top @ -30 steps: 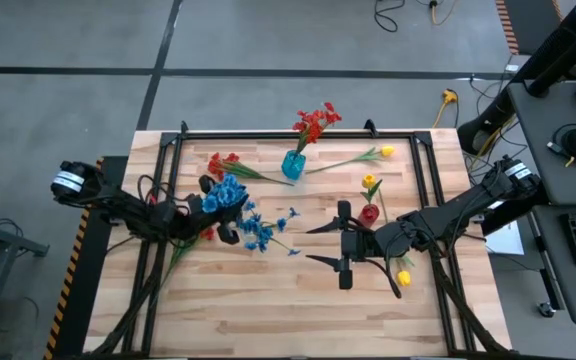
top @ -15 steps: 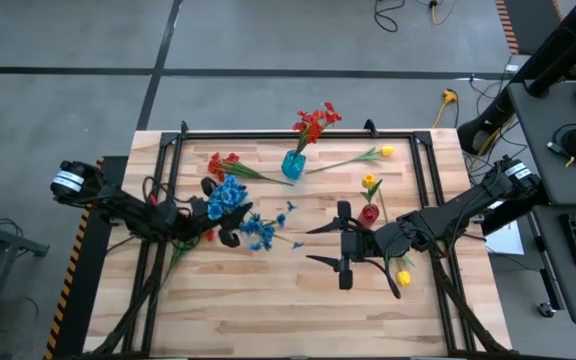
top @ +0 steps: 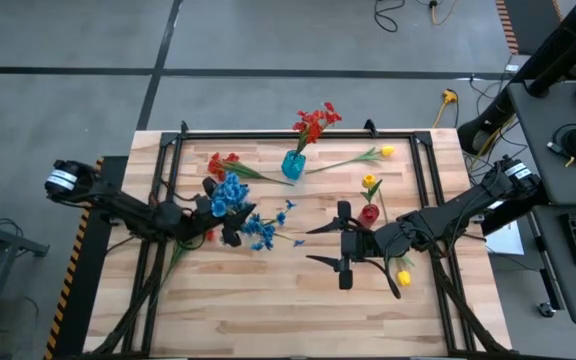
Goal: Sort flowers into vase by color
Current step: Put the right blue flowers into the transparent vase
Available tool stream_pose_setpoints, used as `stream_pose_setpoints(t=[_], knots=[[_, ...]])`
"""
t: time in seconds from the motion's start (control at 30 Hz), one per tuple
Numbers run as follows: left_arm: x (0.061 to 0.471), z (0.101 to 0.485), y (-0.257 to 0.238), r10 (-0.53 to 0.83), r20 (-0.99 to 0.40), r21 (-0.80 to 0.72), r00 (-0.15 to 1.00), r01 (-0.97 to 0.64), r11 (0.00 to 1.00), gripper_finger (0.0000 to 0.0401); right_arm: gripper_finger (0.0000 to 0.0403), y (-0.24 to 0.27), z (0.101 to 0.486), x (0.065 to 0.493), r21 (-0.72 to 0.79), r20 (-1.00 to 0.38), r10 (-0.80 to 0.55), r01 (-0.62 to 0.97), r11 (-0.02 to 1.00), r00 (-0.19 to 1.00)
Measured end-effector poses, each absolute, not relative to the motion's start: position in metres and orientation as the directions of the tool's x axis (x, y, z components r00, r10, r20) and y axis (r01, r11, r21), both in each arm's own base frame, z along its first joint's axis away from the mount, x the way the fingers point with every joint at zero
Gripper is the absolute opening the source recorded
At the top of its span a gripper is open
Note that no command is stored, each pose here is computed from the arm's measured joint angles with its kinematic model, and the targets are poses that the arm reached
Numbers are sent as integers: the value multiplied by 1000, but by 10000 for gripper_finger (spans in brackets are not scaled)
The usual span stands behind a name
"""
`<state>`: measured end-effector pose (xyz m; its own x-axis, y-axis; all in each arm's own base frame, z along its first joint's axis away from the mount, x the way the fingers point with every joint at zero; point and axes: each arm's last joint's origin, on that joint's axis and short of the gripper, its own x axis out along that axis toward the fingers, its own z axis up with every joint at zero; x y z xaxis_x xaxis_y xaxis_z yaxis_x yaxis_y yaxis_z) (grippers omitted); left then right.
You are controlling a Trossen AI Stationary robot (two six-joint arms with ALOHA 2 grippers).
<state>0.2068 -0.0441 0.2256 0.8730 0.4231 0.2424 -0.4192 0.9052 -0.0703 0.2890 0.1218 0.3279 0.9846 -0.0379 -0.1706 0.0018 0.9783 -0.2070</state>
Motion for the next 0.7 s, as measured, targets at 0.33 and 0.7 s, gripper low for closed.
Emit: stream_pose_setpoints(t=[0.33, 0.7], knots=[[215, 245, -47, 413, 109, -22, 904, -413, 910, 261, 238, 122, 327, 289, -209, -175, -38, 1, 978, 984], [220, 256, -48, 411, -51, 68, 910, -407, 911, 261, 238, 122, 327, 289, -209, -175, -38, 1, 978, 984]])
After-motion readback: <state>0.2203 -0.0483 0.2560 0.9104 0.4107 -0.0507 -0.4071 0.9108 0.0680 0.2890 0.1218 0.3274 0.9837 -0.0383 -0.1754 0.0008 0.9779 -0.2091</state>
